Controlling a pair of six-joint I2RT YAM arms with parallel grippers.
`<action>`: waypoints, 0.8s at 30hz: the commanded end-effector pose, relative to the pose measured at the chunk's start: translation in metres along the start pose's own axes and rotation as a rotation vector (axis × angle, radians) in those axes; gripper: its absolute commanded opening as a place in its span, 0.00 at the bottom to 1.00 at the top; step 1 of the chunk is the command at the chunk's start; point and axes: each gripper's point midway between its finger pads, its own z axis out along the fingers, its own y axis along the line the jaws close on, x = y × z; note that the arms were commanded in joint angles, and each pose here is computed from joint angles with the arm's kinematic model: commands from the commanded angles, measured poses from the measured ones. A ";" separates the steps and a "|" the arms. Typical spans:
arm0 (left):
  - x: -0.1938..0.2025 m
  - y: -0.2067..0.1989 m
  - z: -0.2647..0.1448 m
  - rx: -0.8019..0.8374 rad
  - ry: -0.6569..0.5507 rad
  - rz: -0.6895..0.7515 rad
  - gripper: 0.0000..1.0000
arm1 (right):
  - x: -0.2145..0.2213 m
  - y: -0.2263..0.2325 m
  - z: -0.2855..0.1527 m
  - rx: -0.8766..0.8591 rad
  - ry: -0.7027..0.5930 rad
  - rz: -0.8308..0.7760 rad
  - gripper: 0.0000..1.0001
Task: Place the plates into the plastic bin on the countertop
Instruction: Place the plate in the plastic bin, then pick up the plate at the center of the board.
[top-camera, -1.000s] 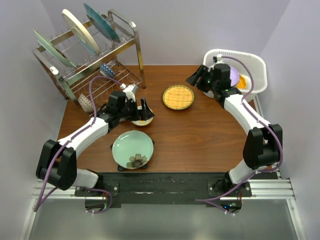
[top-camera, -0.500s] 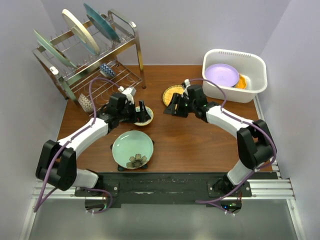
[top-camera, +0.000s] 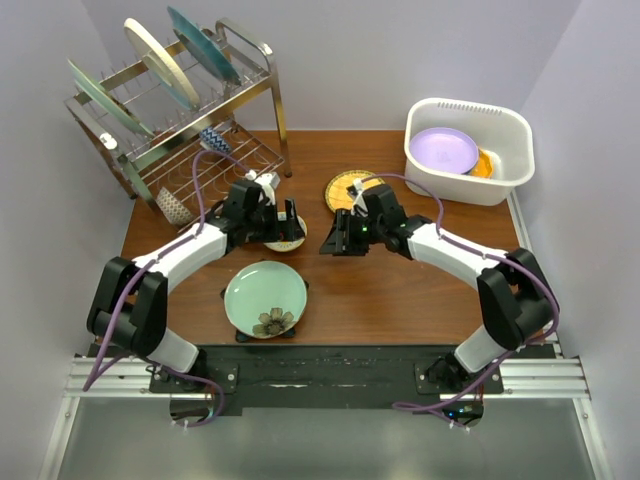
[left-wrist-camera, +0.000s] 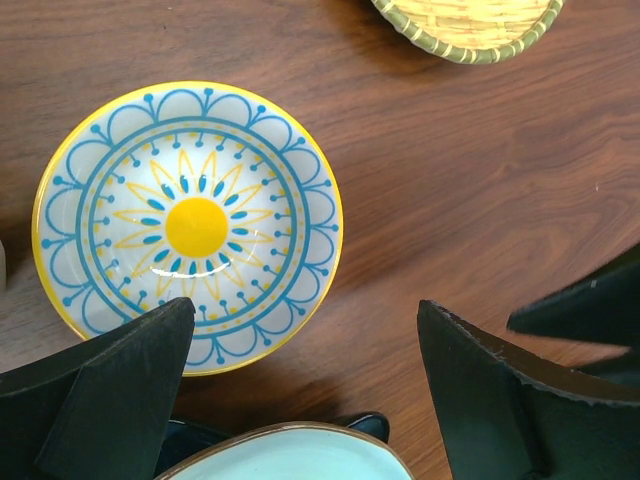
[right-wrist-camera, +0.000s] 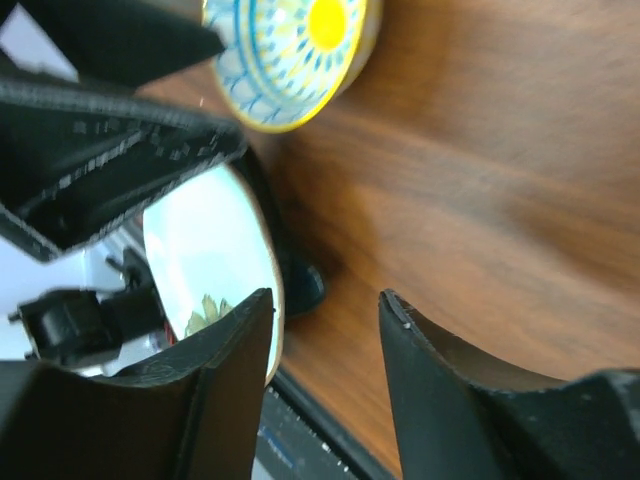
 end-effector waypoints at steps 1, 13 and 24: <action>-0.019 -0.007 -0.015 0.006 -0.062 0.043 0.98 | 0.028 0.022 0.008 -0.079 0.107 -0.033 0.49; -0.014 0.019 -0.034 -0.069 -0.067 0.041 0.98 | 0.067 0.046 0.036 -0.104 0.241 -0.080 0.46; -0.014 0.021 -0.032 -0.071 -0.060 0.046 0.98 | 0.072 0.046 0.040 -0.099 0.262 -0.084 0.41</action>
